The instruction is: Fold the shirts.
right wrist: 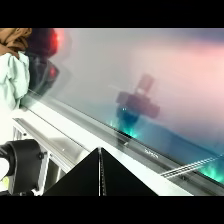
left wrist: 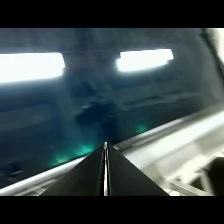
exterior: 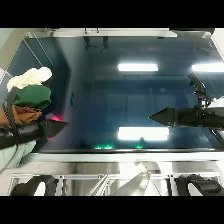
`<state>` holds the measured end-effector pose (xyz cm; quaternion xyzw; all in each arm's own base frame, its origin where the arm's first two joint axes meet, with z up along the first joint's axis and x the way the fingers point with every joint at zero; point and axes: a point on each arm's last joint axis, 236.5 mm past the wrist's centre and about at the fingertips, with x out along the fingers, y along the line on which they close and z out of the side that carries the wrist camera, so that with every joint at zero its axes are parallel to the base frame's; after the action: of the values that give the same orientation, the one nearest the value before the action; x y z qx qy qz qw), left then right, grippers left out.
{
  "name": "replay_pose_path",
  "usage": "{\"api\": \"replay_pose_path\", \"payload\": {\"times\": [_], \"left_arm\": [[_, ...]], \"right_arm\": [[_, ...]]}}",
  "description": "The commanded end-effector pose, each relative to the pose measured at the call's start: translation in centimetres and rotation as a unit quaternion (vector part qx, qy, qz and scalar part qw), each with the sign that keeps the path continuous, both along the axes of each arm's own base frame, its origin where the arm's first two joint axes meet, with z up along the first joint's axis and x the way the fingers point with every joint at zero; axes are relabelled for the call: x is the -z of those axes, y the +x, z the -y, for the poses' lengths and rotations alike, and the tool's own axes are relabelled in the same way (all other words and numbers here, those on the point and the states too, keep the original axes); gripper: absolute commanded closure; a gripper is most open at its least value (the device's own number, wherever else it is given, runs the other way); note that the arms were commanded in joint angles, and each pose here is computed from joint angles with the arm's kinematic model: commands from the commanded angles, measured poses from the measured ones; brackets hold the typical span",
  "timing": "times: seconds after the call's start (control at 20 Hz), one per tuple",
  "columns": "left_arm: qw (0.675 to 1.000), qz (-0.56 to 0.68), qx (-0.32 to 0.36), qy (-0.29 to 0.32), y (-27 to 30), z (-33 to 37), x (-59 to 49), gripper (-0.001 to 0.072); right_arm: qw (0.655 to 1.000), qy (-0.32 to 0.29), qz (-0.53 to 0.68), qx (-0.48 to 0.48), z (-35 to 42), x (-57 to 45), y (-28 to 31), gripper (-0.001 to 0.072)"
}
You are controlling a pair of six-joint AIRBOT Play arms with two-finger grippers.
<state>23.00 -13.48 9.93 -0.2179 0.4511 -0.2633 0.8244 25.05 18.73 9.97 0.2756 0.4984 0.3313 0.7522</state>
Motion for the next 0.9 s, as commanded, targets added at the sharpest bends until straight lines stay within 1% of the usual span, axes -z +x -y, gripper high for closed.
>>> {"api": "replay_pose_path", "payload": {"times": [0.0, 0.05, 0.1, 0.15, 0.2, 0.25, 0.3, 0.35, 0.4, 0.5, 0.55, 0.6, 0.65, 0.7, 0.75, 0.85], "left_arm": [[0.985, -0.001, -0.057, 0.165, 5.4, -7.5, -0.8, 0.0656], [0.973, 0.008, -0.080, 0.217, 8.0, -10.7, -2.2, 0.0406], [0.958, 0.019, -0.112, 0.265, 11.0, -14.4, -4.0, 0.0198], [0.942, 0.025, -0.157, 0.297, 13.8, -18.4, -5.7, -0.0013], [0.923, 0.024, -0.210, 0.323, 16.4, -23.2, -7.2, -0.0010], [0.905, 0.013, -0.263, 0.334, 18.1, -27.8, -7.9, -0.0010], [0.893, -0.006, -0.314, 0.322, 19.6, -32.0, -7.9, -0.0009], [0.888, -0.028, -0.350, 0.298, 20.8, -35.5, -6.9, -0.0008], [0.887, -0.047, -0.367, 0.275, 21.7, -37.9, -5.3, -0.0008], [0.896, -0.067, -0.379, 0.220, 24.2, -40.8, -1.4, -0.0008], [0.895, -0.067, -0.386, 0.215, 25.4, -42.2, 0.3, -0.0008], [0.891, -0.064, -0.390, 0.223, 26.6, -43.5, 2.1, -0.0008], [0.888, -0.059, -0.393, 0.232, 27.6, -44.6, 3.8, -0.0008], [0.886, -0.057, -0.396, 0.237, 28.4, -45.4, 5.5, -0.0009], [0.886, -0.061, -0.397, 0.234, 29.0, -45.7, 7.3, -0.0009], [0.889, -0.082, -0.387, 0.230, 29.7, -45.5, 11.5, -0.0009]], "right_arm": [[1.000, 0.002, -0.001, 0.000, -0.1, 0.0, 0.0, 0.0697], [1.000, 0.008, -0.001, 0.000, -0.2, -0.3, 0.0, 0.0698], [1.000, 0.013, -0.001, 0.000, -0.4, -0.5, 0.0, 0.0698], [1.000, 0.013, -0.001, 0.000, -0.4, -0.5, 0.0, 0.0698], [1.000, 0.014, -0.001, 0.001, -0.4, -0.5, 0.0, 0.0697], [1.000, 0.017, 0.001, 0.004, -0.4, -0.6, 0.2, 0.0697], [1.000, 0.022, 0.001, 0.004, -0.5, -0.8, 0.2, 0.0697], [1.000, 0.025, 0.001, 0.004, -0.6, -0.9, 0.2, 0.0697], [0.999, 0.034, 0.001, 0.005, -0.8, -1.3, 0.2, 0.0697], [0.999, 0.052, 0.003, 0.010, -1.2, -2.0, 0.5, 0.0697], [0.999, 0.052, 0.003, 0.010, -1.2, -2.0, 0.5, 0.0693], [0.999, 0.052, 0.003, 0.011, -1.2, -2.0, 0.5, 0.0685], [0.999, 0.052, 0.002, 0.014, -1.1, -1.9, 0.7, 0.0496], [0.999, 0.052, 0.002, 0.017, -1.1, -1.7, 0.9, 0.0258], [0.999, 0.052, -0.002, 0.017, -1.1, -1.6, 1.0, 0.0236], [0.998, 0.055, -0.021, 0.024, -1.1, -1.1, 1.2, 0.0235]]}}
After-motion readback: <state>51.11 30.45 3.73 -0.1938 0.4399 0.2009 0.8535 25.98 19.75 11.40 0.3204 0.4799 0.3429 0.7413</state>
